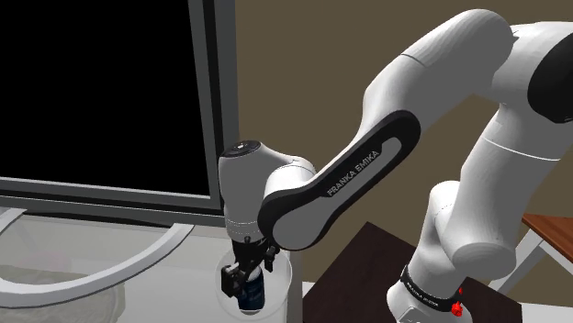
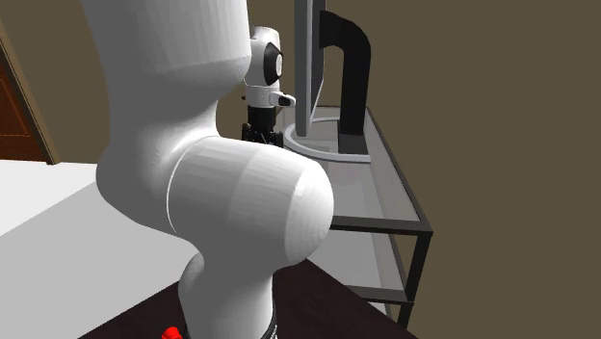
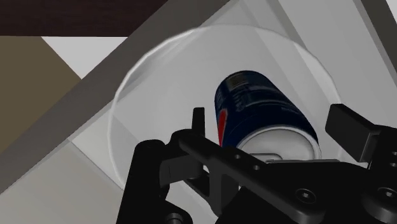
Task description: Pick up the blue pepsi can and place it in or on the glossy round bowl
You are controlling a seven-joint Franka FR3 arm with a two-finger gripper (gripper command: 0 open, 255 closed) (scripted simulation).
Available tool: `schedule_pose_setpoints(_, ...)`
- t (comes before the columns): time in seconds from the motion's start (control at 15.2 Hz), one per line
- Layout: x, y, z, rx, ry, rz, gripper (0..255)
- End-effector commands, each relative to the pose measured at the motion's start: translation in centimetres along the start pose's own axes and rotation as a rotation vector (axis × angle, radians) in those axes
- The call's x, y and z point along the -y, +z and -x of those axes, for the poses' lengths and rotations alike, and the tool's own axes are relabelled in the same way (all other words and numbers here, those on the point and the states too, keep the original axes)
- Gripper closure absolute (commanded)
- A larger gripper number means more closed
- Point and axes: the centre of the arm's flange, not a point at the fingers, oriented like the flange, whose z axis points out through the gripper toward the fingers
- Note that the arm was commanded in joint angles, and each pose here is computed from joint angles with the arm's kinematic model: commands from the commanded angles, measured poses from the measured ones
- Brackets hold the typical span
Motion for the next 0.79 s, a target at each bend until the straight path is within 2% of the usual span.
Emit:
schedule_pose_setpoints(0.0,0.0,0.0,0.0,0.0,0.0,0.0,0)
schedule_pose_setpoints(0.07,0.0,0.0,0.0,0.0,0.0,0.0,255)
schedule_pose_setpoints(0.66,-0.01,-0.01,0.02,0.0,0.0,0.0,255)
schedule_pose_setpoints(0.73,-0.01,-0.01,0.02,0.0,0.0,0.0,0)
